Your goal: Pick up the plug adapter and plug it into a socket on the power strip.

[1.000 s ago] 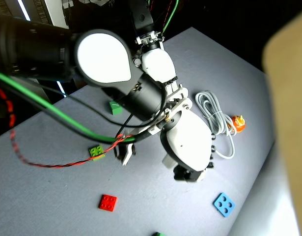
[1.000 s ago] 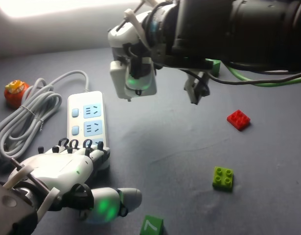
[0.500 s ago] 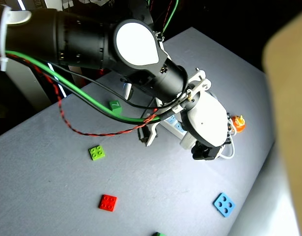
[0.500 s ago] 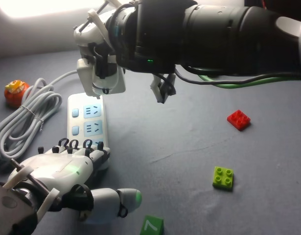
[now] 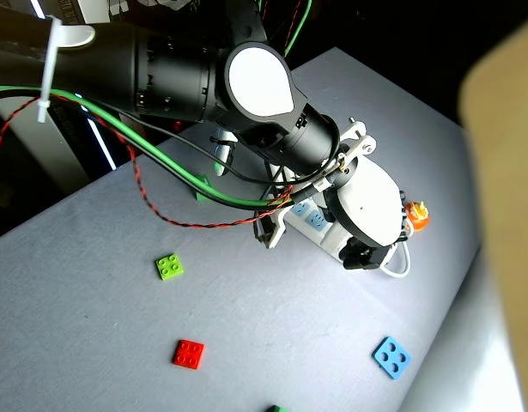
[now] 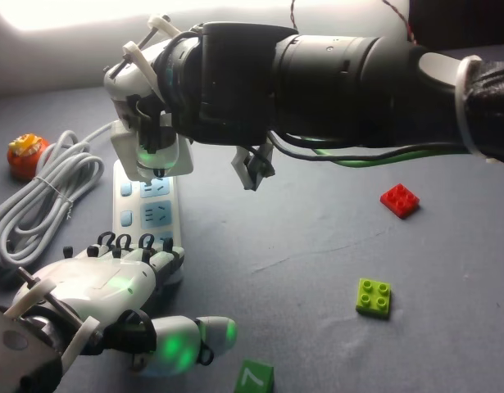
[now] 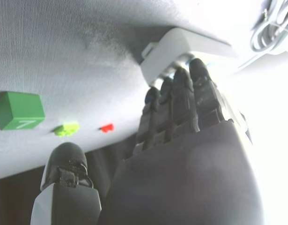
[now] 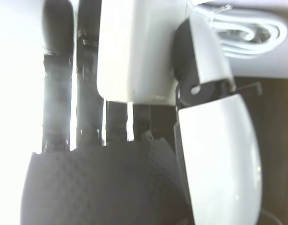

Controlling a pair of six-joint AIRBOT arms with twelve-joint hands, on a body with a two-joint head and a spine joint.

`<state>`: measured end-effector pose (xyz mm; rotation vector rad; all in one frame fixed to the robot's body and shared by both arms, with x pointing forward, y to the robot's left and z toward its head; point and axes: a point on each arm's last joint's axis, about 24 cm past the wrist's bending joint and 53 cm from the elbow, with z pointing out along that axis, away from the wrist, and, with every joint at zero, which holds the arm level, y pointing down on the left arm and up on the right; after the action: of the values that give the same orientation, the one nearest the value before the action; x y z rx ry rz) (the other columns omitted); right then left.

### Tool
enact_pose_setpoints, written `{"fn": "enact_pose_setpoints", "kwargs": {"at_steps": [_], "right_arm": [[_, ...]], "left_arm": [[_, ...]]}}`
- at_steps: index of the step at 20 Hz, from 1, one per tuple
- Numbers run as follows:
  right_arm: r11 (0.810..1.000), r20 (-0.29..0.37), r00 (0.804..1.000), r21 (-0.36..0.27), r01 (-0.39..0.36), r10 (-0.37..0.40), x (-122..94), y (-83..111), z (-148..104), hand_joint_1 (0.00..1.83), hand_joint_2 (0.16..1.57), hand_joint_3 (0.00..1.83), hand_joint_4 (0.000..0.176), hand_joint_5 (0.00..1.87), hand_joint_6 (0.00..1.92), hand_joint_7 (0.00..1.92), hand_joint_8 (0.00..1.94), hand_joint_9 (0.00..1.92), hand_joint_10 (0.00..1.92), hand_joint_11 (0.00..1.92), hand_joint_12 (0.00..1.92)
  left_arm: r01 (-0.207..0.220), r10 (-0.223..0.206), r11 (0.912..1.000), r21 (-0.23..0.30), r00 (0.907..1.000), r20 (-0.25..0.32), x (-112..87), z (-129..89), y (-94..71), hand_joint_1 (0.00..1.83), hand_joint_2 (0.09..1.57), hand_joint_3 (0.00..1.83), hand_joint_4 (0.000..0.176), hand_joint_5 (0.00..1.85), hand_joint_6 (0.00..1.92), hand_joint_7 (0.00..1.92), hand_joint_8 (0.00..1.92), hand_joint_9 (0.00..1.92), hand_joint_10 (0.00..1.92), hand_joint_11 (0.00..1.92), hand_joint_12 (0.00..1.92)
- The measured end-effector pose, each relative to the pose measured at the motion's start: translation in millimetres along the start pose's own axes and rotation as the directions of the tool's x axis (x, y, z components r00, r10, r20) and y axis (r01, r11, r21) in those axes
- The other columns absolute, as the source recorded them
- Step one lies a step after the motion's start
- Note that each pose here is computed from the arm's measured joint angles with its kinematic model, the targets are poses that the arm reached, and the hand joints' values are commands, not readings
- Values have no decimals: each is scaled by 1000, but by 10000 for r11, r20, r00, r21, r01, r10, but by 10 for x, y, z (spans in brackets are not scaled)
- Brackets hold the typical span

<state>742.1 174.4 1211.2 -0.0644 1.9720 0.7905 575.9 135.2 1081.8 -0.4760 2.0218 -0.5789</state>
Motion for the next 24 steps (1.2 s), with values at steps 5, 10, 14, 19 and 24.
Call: {"fn": "enact_pose_setpoints", "kwargs": {"at_steps": [5,10,14,19,24], "right_arm": [[9999,33,9999,71,-128,128,-1,-49,24,1211,1144,1,0,833,1161,1026,975,1240,1,814,981],[9999,-19,9999,-102,-129,128,39,12,42,1212,1138,0,0,857,1132,1029,961,1228,2,797,982],[9998,-119,9998,-126,-139,137,112,4,59,1220,1120,0,0,898,1061,1060,919,1251,9,828,971],[9996,-112,9998,-247,-145,142,117,17,66,1215,1129,0,0,877,1096,1049,933,1246,4,807,982],[9995,82,10000,-308,-2,5,66,25,76,1214,1133,2,0,863,1112,1042,950,1247,4,793,1021]], "left_arm": [[-2,2,10000,-11,10000,15,-3,0,3,0,1133,2,0,101,1,108,0,114,1,0,242],[11,-11,10000,-10,10000,12,1,-5,0,0,1131,0,0,119,0,136,0,140,0,0,318],[32,-32,10000,-19,10000,23,-1,-5,4,0,1133,0,0,105,0,118,0,123,0,0,285],[38,-37,10000,-30,10000,39,-5,-4,7,0,1136,1,0,125,3,140,2,144,2,0,325],[35,-35,10000,-28,10000,40,-5,-4,6,0,1142,2,0,116,0,122,2,121,2,0,280]]}}
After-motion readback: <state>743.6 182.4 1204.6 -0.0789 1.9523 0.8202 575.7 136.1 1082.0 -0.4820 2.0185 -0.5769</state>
